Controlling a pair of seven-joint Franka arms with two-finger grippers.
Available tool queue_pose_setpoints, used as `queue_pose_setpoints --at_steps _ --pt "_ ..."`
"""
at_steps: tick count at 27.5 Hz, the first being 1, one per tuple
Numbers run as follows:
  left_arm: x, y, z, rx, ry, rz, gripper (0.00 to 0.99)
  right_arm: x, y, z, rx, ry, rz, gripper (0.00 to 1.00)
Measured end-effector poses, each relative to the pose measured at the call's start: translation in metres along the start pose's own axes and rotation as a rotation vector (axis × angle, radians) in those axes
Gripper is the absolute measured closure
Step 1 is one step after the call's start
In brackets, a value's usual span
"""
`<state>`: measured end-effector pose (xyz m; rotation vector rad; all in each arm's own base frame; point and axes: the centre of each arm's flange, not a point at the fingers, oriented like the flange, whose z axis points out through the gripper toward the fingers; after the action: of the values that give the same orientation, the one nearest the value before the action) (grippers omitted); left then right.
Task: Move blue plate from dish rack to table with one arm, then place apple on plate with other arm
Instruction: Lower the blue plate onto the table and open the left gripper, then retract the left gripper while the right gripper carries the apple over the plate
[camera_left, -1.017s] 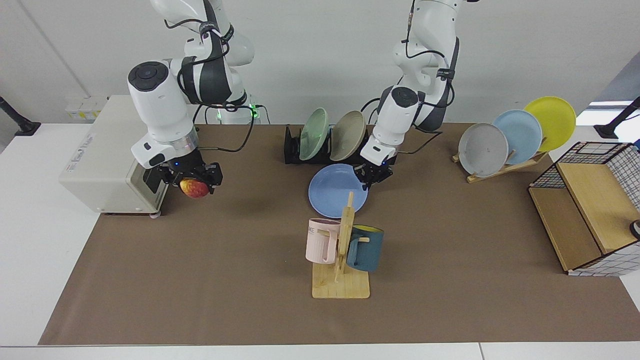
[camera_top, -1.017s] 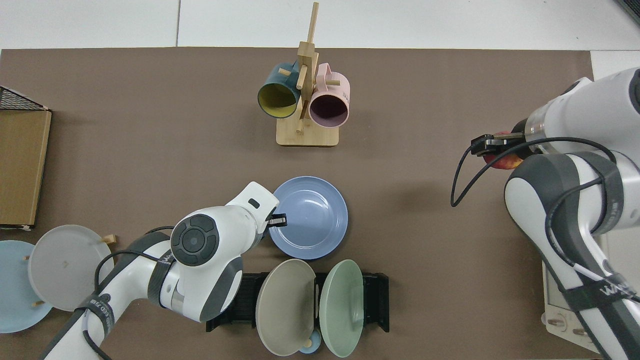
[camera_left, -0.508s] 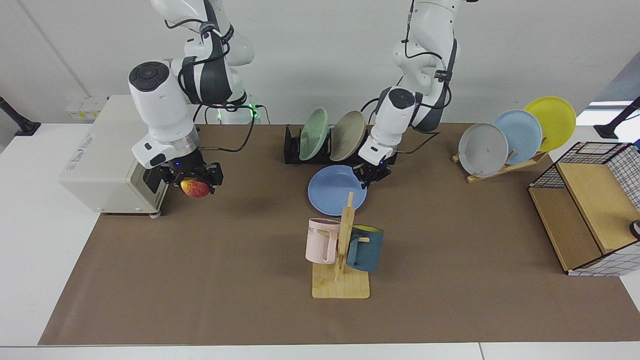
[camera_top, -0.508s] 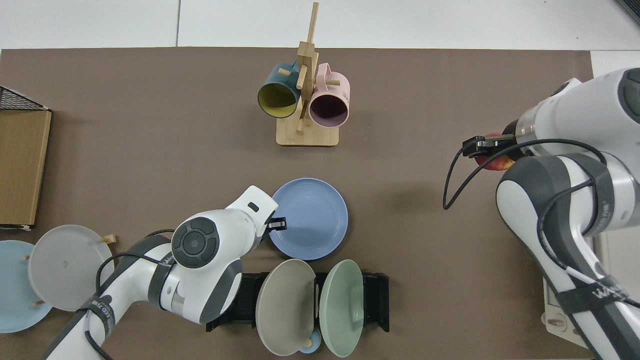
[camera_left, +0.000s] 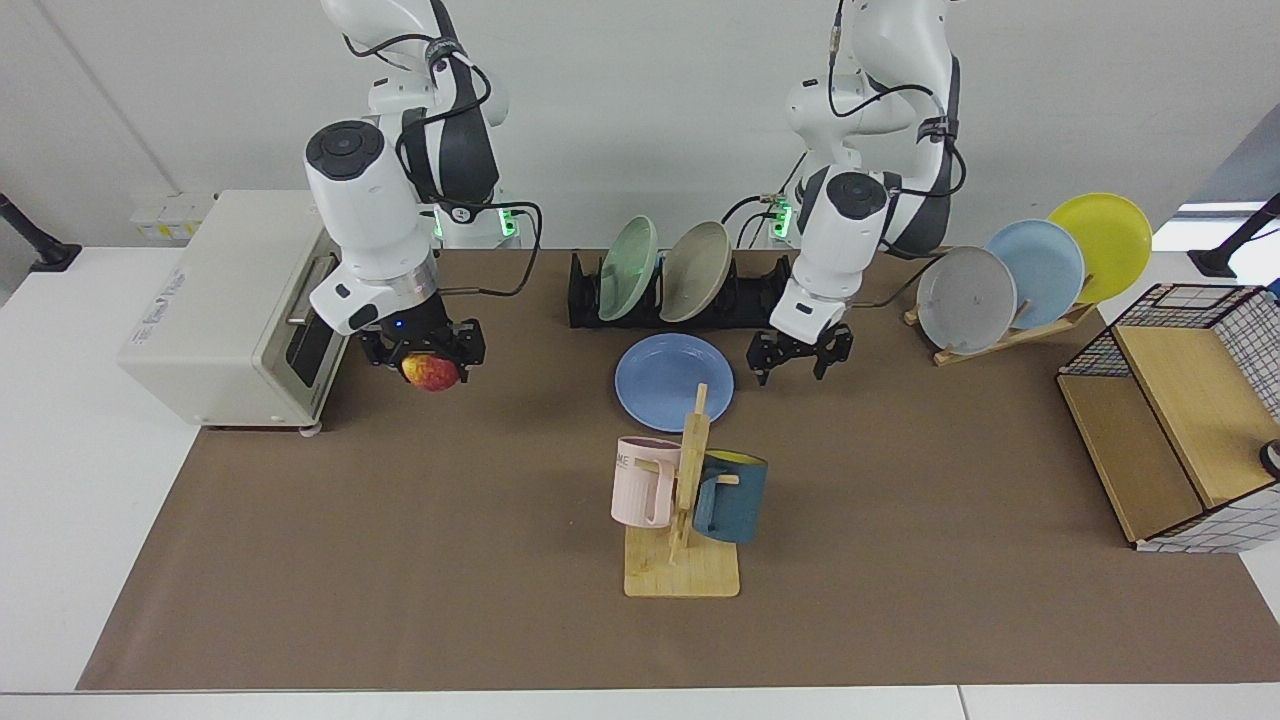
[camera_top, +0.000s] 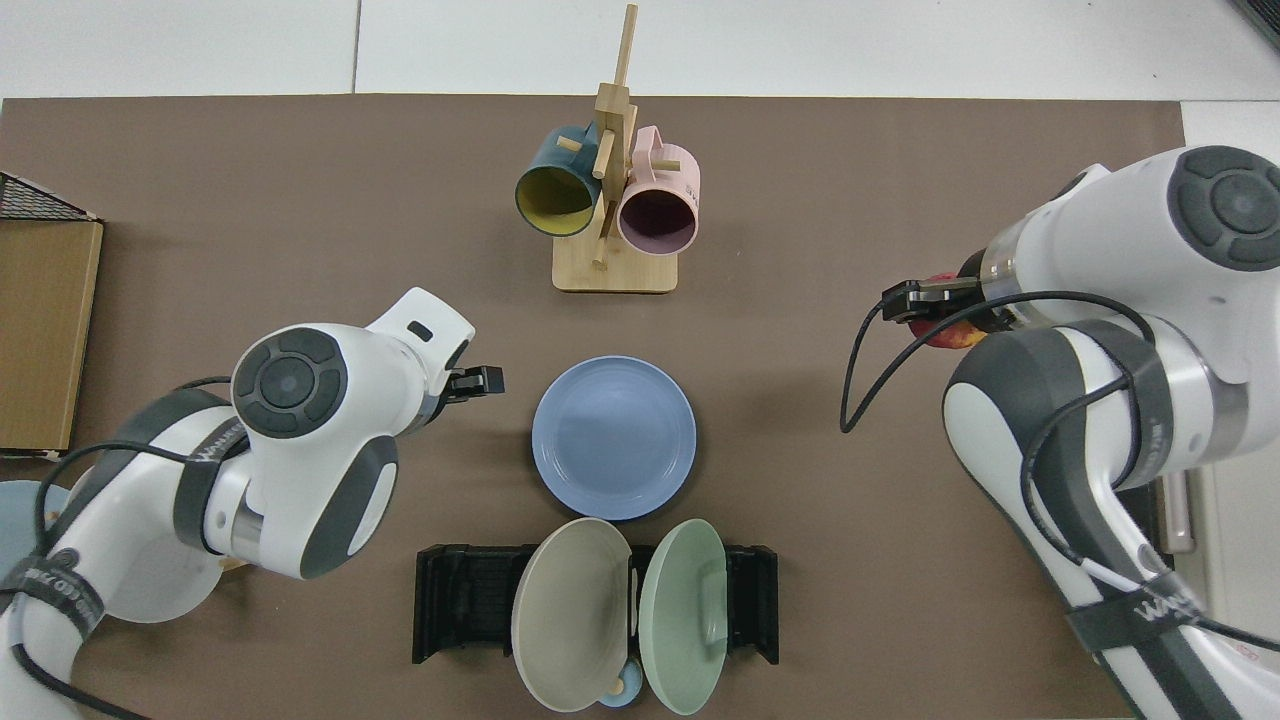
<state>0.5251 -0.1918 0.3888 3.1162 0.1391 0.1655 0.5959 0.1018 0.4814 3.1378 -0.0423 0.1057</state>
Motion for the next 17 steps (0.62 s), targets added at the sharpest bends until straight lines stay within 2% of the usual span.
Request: queue_pose_setpoints --at_steps 7,12,17 --pt "0.027 -0.048 -0.068 0.1 0.011 -0.006 0.0 -0.013 -0.049 0.003 0.004 -0.007 0.018 0.25" --pt "0.042 -0.083 -0.127 0.136 -0.009 0.011 0.0 -0.028 -0.095 0.005 0.006 -0.014 0.05 0.25" --pt "0.051 -0.121 -0.165 0.154 -0.039 -0.001 0.0 -0.048 -0.143 0.009 0.007 -0.023 0.1 0.25"
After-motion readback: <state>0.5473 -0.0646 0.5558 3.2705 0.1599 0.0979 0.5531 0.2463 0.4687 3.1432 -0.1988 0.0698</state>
